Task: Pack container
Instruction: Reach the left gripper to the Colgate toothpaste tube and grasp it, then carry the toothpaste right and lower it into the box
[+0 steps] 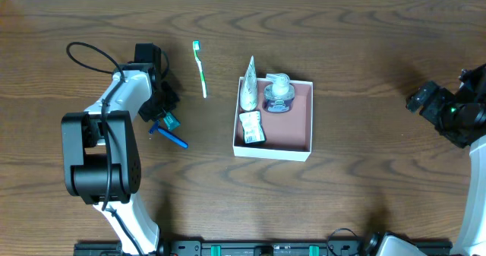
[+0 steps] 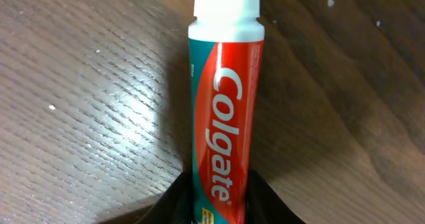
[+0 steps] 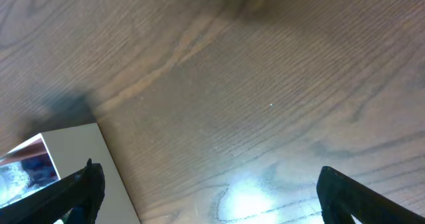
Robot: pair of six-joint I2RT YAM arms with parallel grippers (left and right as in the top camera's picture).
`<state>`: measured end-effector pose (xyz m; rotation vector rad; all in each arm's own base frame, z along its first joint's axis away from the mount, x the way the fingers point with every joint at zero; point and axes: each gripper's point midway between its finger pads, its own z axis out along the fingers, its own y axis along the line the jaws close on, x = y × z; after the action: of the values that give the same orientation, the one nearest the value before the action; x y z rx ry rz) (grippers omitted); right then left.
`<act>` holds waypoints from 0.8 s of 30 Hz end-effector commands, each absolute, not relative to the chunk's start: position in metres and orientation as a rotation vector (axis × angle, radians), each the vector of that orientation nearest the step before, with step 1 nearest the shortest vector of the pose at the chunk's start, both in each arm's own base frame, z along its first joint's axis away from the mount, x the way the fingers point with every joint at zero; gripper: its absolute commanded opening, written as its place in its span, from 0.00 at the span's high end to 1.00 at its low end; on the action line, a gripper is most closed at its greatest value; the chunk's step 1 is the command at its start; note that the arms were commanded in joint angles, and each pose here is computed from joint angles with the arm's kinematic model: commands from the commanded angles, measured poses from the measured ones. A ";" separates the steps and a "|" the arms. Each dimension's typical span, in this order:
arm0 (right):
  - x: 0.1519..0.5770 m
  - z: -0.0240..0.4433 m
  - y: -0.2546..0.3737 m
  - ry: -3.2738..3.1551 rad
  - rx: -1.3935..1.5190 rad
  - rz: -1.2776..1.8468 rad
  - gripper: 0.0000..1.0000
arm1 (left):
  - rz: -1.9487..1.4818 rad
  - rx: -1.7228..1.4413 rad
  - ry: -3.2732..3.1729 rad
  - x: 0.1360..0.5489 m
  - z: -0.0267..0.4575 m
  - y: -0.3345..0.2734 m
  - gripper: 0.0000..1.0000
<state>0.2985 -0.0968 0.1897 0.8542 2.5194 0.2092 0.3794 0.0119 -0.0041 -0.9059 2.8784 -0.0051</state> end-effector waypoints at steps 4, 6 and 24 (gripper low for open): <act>0.298 0.197 -0.099 2.494 0.864 0.205 0.01 | -0.022 -0.831 2.940 0.374 -0.009 0.008 0.78; 0.298 0.197 -0.099 2.494 0.864 0.205 0.01 | -0.060 -0.770 2.922 0.382 0.009 0.005 0.78; 0.298 0.197 -0.099 2.494 0.864 0.205 0.01 | -0.402 -0.205 2.551 0.360 0.227 -0.086 0.78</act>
<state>0.2986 -0.0969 0.1897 0.8540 2.5191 0.2091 0.3719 -0.0520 0.2014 -0.3793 2.5884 -0.2997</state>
